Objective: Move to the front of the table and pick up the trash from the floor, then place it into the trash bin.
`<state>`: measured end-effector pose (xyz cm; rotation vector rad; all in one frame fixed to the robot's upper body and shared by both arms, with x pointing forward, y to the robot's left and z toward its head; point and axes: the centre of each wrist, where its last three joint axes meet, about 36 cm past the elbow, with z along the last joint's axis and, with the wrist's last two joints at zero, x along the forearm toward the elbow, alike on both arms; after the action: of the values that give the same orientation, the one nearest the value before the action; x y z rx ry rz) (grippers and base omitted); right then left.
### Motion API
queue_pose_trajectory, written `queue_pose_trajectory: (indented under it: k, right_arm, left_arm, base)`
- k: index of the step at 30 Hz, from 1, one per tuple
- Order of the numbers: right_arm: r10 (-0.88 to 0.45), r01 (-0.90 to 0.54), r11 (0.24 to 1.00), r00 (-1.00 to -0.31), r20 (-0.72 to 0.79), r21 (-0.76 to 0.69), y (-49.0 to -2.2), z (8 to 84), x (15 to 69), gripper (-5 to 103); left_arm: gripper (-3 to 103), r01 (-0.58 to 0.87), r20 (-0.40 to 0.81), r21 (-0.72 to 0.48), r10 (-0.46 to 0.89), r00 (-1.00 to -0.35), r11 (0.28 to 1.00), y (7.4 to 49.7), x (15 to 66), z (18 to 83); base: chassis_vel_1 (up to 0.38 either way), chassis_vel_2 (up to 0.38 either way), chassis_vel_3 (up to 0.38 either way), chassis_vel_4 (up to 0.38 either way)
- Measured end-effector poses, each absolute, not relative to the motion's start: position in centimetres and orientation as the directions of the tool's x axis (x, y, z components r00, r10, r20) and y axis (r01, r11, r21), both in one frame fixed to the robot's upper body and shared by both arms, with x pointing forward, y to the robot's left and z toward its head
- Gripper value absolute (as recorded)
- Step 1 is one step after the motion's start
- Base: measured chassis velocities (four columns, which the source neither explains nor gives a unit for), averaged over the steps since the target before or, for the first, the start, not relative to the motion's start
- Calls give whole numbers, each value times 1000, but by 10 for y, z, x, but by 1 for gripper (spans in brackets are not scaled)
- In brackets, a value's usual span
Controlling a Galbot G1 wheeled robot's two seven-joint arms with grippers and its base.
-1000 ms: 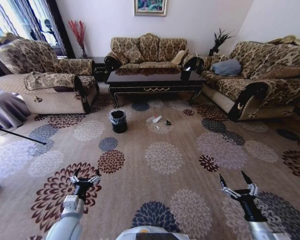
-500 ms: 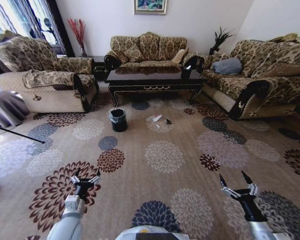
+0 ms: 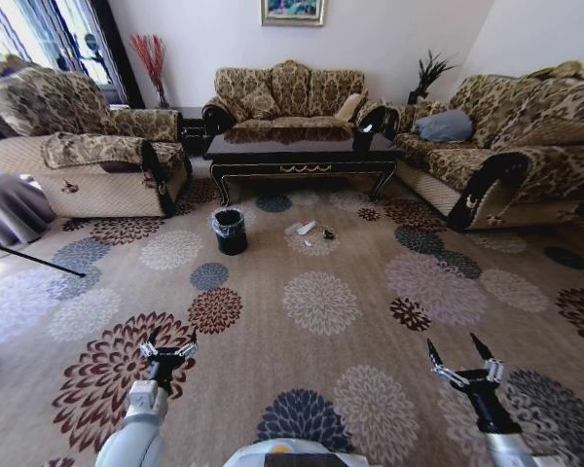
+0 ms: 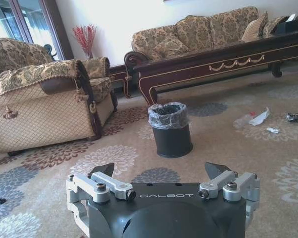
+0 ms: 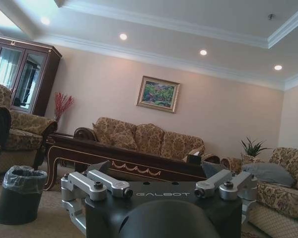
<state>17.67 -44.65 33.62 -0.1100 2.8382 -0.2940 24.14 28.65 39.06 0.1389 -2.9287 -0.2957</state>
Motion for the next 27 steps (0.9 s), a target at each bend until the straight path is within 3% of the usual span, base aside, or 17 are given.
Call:
queue_pose_trajectory:
  k: [23, 27]
  right_arm:
    - [-122, -62, 974, -953, -277, -218, -440, 339, 171, 100]
    - [-158, -94, 972, -941, -298, -217, -441, 340, 173, 100]
  left_arm:
    - [100, -67, 164, 226, -105, -981, 972, 292, 239, 394]
    - [100, -65, 109, 251, -95, -990, 966, 291, 241, 402]
  base:
    - [0, 0, 0, 0]
    - [0, 0, 0, 0]
